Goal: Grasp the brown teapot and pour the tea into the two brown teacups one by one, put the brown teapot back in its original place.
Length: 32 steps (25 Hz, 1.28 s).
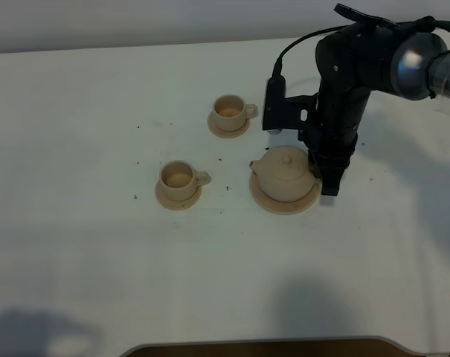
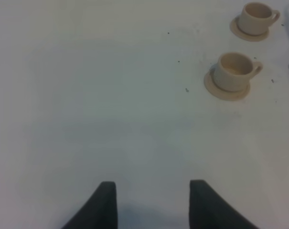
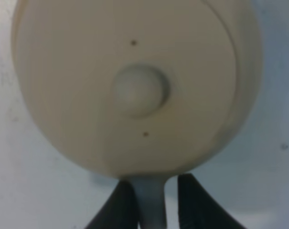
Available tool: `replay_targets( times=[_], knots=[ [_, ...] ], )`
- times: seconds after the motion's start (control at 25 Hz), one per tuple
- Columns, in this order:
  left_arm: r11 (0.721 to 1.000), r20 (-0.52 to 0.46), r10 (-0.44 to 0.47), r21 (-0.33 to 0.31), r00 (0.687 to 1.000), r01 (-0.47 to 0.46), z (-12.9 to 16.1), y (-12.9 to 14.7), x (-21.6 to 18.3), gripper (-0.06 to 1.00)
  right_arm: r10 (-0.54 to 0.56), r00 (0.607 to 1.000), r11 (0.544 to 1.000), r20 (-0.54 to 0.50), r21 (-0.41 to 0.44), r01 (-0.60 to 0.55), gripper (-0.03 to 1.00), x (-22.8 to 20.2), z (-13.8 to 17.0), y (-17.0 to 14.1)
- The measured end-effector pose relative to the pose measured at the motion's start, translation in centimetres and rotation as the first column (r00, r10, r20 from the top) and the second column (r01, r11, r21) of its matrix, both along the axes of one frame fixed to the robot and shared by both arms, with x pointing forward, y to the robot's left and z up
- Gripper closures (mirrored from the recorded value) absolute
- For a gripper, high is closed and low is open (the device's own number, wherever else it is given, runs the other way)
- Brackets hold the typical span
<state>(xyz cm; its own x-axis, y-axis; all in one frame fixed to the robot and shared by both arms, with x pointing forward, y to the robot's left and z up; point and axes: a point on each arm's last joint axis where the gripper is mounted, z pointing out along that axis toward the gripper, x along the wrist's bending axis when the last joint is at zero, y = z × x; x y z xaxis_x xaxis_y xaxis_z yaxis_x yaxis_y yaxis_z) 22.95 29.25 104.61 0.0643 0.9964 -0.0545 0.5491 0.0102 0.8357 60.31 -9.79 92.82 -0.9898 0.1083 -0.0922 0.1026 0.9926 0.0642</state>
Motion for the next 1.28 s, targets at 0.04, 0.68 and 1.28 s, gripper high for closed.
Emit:
replay_targets(
  times=[0.04,0.68,1.28],
  knots=[
    [1.000,0.000,0.000,0.000,1.000,0.000,0.0,0.0,0.0,0.59,0.000,1.000,1.000,-0.002,-0.001,0.000,0.73,0.0,-0.1,0.0],
    [1.000,0.000,0.000,0.000,1.000,0.000,0.0,0.0,0.0,0.59,0.000,1.000,1.000,-0.006,-0.003,0.000,0.85,0.0,-0.1,0.0],
    [1.000,0.000,0.000,0.000,1.000,0.000,0.0,0.0,0.0,0.59,-0.040,0.999,0.999,-0.018,0.009,0.040,0.85,0.6,2.1,0.5]
  ],
)
